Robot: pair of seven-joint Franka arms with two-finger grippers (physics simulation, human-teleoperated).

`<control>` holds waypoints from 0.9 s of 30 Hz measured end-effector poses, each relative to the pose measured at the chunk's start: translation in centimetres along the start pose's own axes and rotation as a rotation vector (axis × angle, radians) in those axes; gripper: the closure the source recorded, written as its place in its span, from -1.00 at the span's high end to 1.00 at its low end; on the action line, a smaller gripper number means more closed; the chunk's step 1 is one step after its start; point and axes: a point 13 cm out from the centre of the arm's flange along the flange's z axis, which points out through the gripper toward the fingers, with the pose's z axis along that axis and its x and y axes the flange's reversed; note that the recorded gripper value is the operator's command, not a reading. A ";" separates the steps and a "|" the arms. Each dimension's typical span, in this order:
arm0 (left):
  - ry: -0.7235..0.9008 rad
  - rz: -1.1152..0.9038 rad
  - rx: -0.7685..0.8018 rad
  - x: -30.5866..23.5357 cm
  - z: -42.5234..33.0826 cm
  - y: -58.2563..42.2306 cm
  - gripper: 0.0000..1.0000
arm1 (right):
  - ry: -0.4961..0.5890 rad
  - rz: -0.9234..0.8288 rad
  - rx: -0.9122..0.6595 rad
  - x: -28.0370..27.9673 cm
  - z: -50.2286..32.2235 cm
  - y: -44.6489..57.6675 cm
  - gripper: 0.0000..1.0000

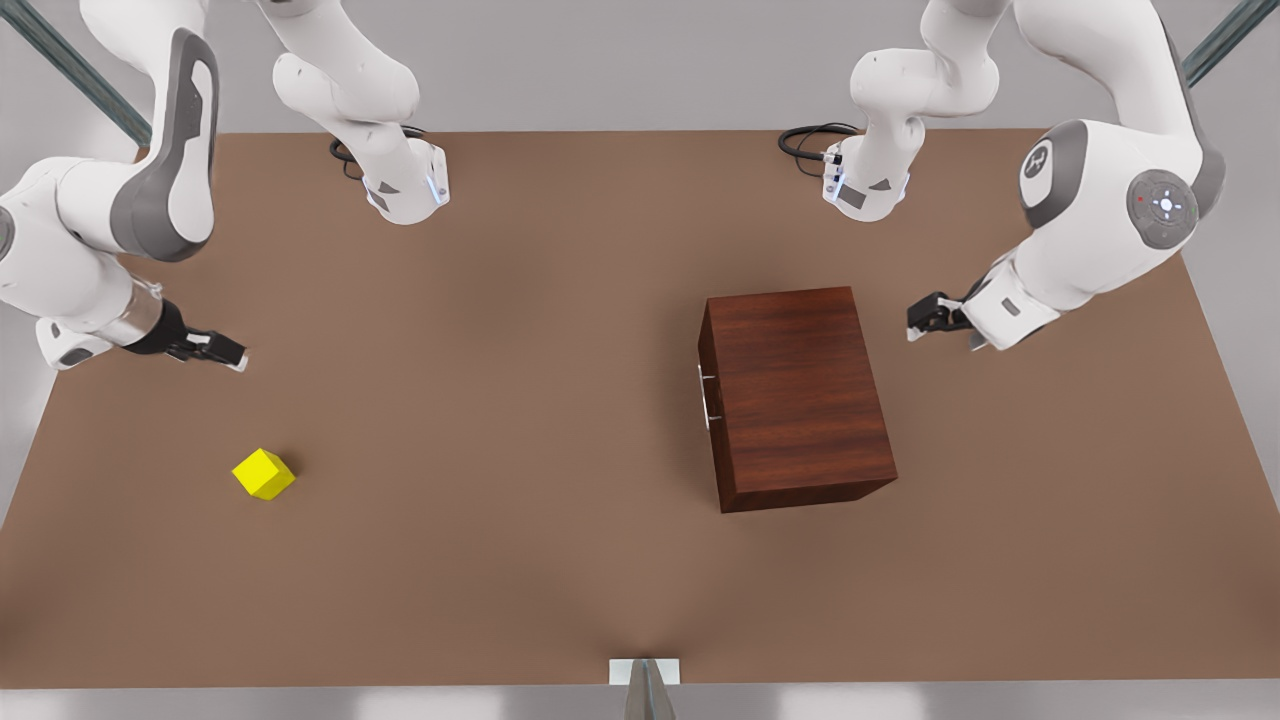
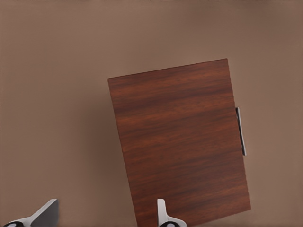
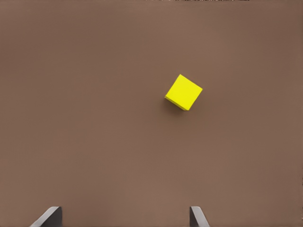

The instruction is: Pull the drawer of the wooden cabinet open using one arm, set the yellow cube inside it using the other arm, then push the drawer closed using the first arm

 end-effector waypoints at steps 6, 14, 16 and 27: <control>-0.011 0.018 -0.056 -3.6 1.1 -0.3 1.00 | -0.018 0.051 -0.001 -0.6 -0.1 -2.5 1.00; 0.026 0.342 -0.316 0.4 16.8 -32.5 1.00 | -0.023 0.038 0.000 -0.8 0.0 -1.3 1.00; 0.005 0.293 -0.357 0.4 18.8 -34.1 1.00 | -0.022 0.020 0.001 -0.8 0.1 -0.3 1.00; -0.066 -0.124 -0.419 -2.1 28.4 -32.8 1.00 | -0.018 -0.103 0.007 -0.2 0.5 6.9 1.00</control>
